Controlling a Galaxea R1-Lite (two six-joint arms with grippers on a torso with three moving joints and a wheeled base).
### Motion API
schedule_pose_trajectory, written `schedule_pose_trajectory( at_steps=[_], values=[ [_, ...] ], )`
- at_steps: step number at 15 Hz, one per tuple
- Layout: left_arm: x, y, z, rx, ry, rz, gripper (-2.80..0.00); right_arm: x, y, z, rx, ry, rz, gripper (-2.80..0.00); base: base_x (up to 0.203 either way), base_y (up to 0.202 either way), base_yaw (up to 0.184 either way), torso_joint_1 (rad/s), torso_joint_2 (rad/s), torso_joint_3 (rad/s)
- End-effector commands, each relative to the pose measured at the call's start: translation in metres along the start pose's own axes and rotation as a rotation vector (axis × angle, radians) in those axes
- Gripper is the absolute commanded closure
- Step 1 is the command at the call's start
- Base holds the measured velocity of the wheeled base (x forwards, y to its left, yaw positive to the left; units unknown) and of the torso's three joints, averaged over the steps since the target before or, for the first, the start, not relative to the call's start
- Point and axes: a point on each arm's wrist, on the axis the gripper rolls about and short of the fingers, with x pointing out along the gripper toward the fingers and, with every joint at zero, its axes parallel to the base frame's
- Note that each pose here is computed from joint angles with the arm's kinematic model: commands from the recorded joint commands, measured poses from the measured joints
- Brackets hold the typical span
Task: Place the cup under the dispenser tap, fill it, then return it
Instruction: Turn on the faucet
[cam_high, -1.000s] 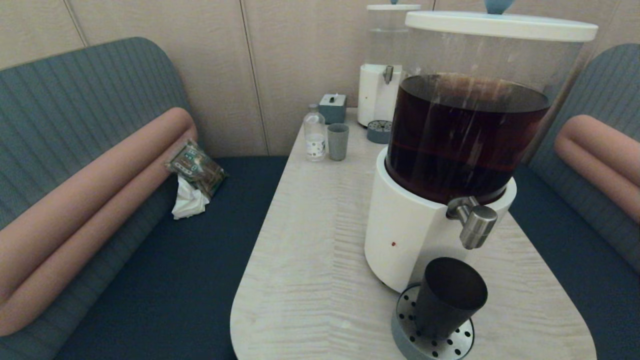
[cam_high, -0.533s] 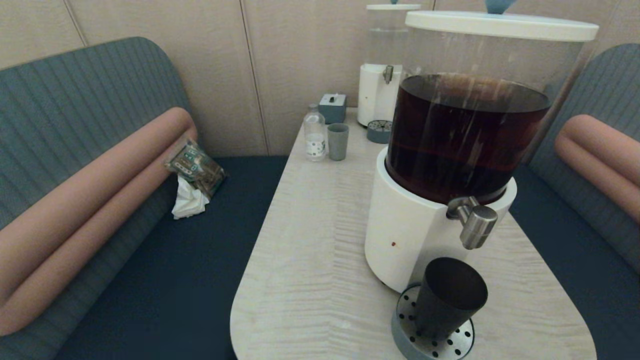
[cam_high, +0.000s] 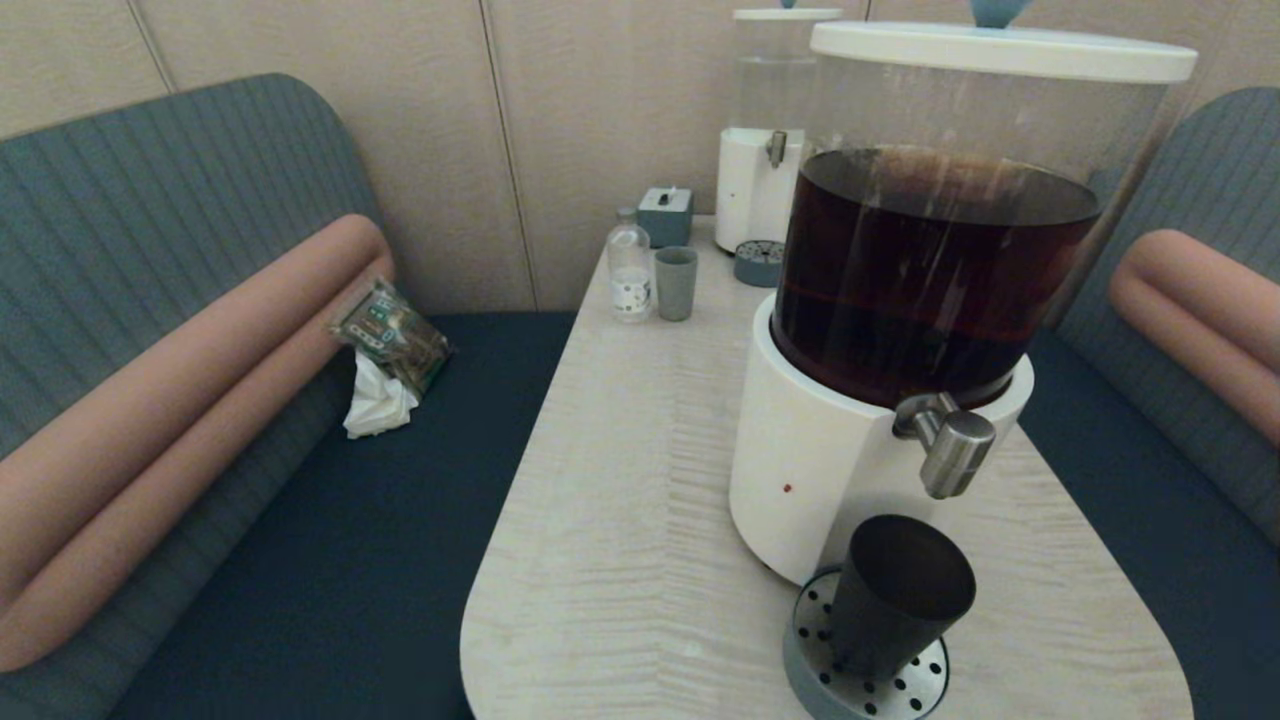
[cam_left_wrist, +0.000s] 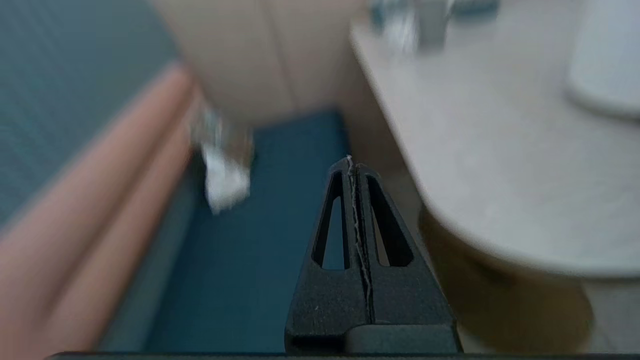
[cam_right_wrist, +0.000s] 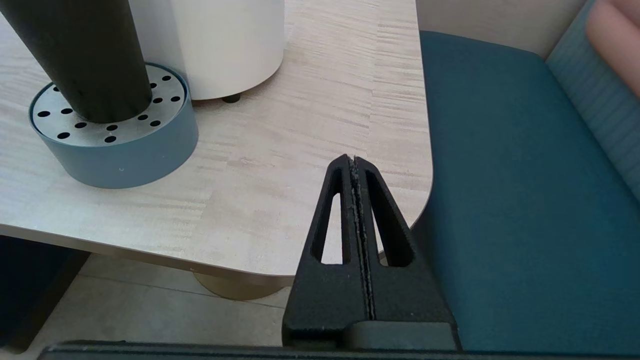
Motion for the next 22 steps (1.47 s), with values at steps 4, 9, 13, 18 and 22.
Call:
schedule_pose_trajectory(
  at_steps=[4, 9, 13, 18, 22],
  values=[
    [-0.001, 0.000, -0.010, -0.054, 0.114, 0.058, 0.00, 0.000, 0.000, 0.000, -0.001, -0.002, 0.000, 0.00, 0.000, 0.000, 0.000, 0.000, 0.00, 0.000],
    [-0.002, -0.001, -0.016, -0.196, 0.183, 0.066, 0.00, 0.000, 0.000, 0.000, -0.001, -0.002, 0.000, 0.00, 0.000, 0.000, 0.000, 0.000, 0.00, 0.000],
    [-0.002, -0.001, -0.016, -0.199, 0.183, 0.068, 0.00, 0.000, 0.000, 0.000, -0.001, -0.002, 0.000, 0.00, 0.000, 0.000, 0.000, 0.000, 0.00, 0.000],
    [-0.002, -0.001, -0.016, -0.206, 0.177, 0.069, 0.00, 0.000, 0.000, 0.000, -0.018, -0.006, -0.003, 0.00, 0.000, 0.000, 0.000, 0.000, 0.00, 0.000],
    [-0.002, -0.001, -0.016, -0.206, 0.177, 0.069, 0.00, 0.000, 0.000, 0.000, -0.014, -0.006, -0.007, 0.00, 0.000, 0.000, 0.000, 0.000, 0.00, 0.000]
  ],
)
